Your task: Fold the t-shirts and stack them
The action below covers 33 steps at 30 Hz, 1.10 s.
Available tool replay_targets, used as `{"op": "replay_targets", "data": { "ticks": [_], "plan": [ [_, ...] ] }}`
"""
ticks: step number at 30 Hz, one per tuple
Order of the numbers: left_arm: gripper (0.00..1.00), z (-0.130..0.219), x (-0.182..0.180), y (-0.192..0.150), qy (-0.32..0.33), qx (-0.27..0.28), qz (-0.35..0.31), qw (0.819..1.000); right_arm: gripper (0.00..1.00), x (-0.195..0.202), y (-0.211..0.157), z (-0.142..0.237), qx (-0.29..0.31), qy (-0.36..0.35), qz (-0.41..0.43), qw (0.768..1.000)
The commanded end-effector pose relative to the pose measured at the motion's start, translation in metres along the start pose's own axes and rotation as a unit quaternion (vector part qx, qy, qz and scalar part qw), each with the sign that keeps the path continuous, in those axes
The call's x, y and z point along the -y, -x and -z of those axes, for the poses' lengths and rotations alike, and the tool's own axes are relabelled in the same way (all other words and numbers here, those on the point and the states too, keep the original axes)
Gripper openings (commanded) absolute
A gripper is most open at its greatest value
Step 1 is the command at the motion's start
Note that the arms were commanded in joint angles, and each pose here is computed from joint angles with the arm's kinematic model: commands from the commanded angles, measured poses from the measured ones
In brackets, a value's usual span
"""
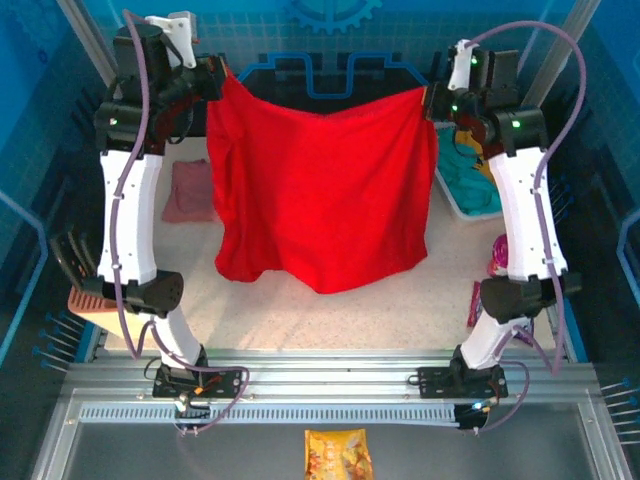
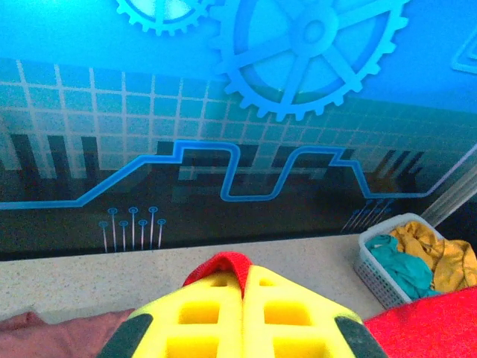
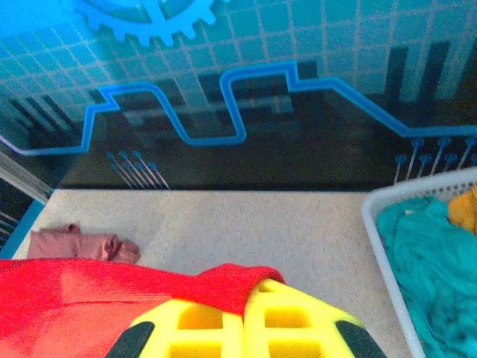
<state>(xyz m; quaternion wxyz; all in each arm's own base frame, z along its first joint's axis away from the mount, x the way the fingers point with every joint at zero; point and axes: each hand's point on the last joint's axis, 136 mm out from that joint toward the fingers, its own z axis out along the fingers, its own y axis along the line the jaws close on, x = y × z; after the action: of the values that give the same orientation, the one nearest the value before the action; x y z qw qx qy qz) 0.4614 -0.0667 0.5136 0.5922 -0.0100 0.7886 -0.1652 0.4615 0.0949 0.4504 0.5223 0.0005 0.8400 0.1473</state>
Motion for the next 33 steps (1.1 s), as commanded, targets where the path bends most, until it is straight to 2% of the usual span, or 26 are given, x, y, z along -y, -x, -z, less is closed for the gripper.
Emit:
{"op": "replay_targets", "data": {
  "ticks": [1, 5, 9, 12, 15, 17, 21, 25, 29, 33],
  "plan": [
    [0.00, 0.036, 0.018, 0.067, -0.030, 0.127, 0.010, 0.991, 0.00, -0.021, 0.078, 0.044, 0.146, 0.036, 0.013, 0.989],
    [0.00, 0.040, 0.030, 0.098, -0.071, 0.193, 0.024, 0.978, 0.00, -0.027, 0.121, 0.083, 0.249, 0.037, 0.038, 0.967],
    [0.00, 0.071, 0.057, 0.136, -0.123, 0.262, 0.002, 0.957, 0.00, -0.032, 0.144, 0.130, 0.316, 0.042, 0.061, 0.946],
    [0.00, 0.091, 0.068, 0.145, -0.137, 0.288, -0.021, 0.948, 0.00, -0.027, 0.135, 0.151, 0.328, 0.038, 0.066, 0.942],
    [0.00, 0.104, 0.077, 0.135, -0.149, 0.285, -0.038, 0.946, 0.00, -0.015, 0.104, 0.151, 0.315, 0.033, 0.063, 0.946],
    [0.00, 0.113, 0.088, 0.116, -0.155, 0.274, -0.060, 0.947, 0.00, -0.009, 0.078, 0.149, 0.295, 0.033, 0.067, 0.952],
    [0.00, 0.117, 0.091, 0.044, -0.135, 0.244, -0.115, 0.954, 0.00, 0.007, 0.004, 0.128, 0.213, 0.022, 0.074, 0.974],
    [0.00, 0.121, 0.069, -0.051, -0.116, 0.173, -0.112, 0.972, 0.00, 0.020, -0.098, 0.104, 0.104, 0.037, 0.048, 0.993],
    [0.00, 0.135, 0.037, -0.148, -0.071, 0.105, -0.112, 0.986, 0.00, 0.037, -0.201, 0.094, 0.005, 0.034, -0.003, 0.999],
    [0.00, 0.158, 0.008, -0.209, -0.033, 0.046, -0.088, 0.995, 0.00, 0.045, -0.283, 0.094, -0.096, 0.023, -0.029, 0.995]
  ]
}}
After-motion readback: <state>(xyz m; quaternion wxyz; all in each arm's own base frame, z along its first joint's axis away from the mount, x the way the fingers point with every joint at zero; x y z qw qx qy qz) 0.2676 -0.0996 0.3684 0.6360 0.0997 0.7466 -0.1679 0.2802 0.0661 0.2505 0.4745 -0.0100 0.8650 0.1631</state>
